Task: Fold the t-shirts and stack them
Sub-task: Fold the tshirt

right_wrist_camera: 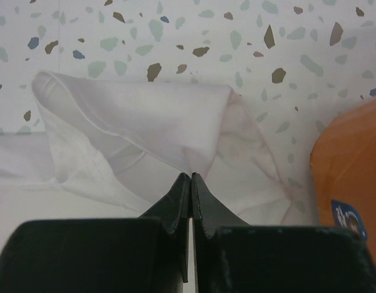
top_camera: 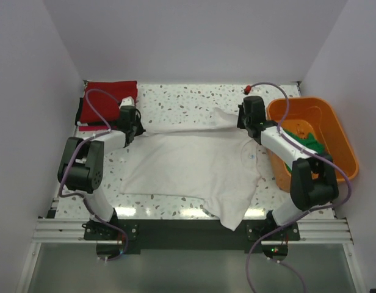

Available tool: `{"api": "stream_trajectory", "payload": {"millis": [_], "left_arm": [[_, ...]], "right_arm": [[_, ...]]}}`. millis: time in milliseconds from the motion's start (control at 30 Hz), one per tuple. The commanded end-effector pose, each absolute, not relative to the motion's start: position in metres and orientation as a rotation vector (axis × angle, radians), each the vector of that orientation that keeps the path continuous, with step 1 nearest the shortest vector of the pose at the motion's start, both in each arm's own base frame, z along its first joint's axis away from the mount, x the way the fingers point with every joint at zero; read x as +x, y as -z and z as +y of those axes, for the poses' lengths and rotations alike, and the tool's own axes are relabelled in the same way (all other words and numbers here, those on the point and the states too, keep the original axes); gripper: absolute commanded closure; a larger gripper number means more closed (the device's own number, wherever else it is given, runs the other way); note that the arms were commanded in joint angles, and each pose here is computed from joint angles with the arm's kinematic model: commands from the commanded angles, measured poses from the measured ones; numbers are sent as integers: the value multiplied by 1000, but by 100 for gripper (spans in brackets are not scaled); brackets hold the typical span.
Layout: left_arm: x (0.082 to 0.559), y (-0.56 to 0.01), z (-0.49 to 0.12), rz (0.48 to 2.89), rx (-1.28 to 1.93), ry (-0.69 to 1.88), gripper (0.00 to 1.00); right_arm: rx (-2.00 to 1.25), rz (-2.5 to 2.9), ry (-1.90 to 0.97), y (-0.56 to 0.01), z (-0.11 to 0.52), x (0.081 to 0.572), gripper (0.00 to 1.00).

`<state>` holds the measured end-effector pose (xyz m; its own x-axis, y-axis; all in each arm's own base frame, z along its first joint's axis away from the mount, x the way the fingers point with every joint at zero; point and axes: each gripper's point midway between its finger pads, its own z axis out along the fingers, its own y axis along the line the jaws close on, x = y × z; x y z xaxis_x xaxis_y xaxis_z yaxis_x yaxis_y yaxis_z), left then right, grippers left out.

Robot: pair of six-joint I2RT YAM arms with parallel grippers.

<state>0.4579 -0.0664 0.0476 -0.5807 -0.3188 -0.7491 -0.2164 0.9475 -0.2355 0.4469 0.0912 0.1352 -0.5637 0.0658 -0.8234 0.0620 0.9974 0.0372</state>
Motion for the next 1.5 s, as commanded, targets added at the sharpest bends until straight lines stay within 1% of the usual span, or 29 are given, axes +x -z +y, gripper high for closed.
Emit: {"api": "stream_trajectory", "payload": {"millis": [0, 167, 433, 633, 733, 800, 833, 867, 900, 933, 967, 1000, 1033, 1067, 1100, 1133, 1267, 1367, 1400, 1467], "left_arm": [[460, -84, -65, 2081, -397, 204, 100], [447, -94, -62, 2062, -398, 205, 100], [427, -99, -57, 2056, -406, 194, 100], [417, -85, -54, 2111, -414, 168, 100], [408, -75, -55, 2164, -419, 169, 100], [398, -65, -53, 2215, -439, 149, 81], [394, -61, -49, 2226, -457, 124, 73], [388, -58, -45, 2237, -504, 107, 57], [375, -49, -40, 2286, -529, 67, 44], [371, -54, -36, 2273, -549, 41, 33], [366, -56, -33, 2270, -584, 32, 16], [361, -65, -32, 2262, -588, 30, 9], [359, -71, -31, 2249, -595, 32, 0], [358, -79, -29, 2228, -624, 37, 0], [354, -85, -28, 2228, -637, 32, 0], [354, -98, -27, 2197, -647, 43, 0], [362, -132, -37, 2174, -652, 118, 0], [378, -143, -66, 2156, -545, 258, 0], [381, -137, -79, 2182, -511, 284, 0], [393, -142, -93, 2180, -465, 305, 0]], "right_arm": [[140, 2108, -62, -158, 87, 429, 100], [149, 2103, -94, -162, 83, 398, 100], [190, 2166, -186, -141, 84, 349, 100], [303, 2253, -240, -110, 85, 311, 100], [334, 2331, -292, -85, 94, 291, 100], [357, 2408, -328, -64, 101, 272, 91], [363, 2431, -335, -58, 102, 266, 91], [373, 2465, -335, -48, 102, 255, 89], [375, 2509, -351, -42, 104, 243, 78], [375, 2527, -347, -40, 104, 237, 68], [367, 2520, -354, -44, 104, 232, 60], [359, 2549, -343, -43, 103, 222, 46], [350, 2543, -358, -48, 105, 220, 36], [331, 2510, -390, -60, 108, 222, 13], [309, 2506, -395, -66, 108, 220, 6], [292, 2488, -409, -73, 109, 222, 2], [189, 2365, -427, -120, 117, 250, 1], [142, 2290, -450, -144, 128, 281, 1], [138, 2292, -447, -142, 133, 294, 1], [98, 2241, -503, -163, 148, 317, 1]]}}
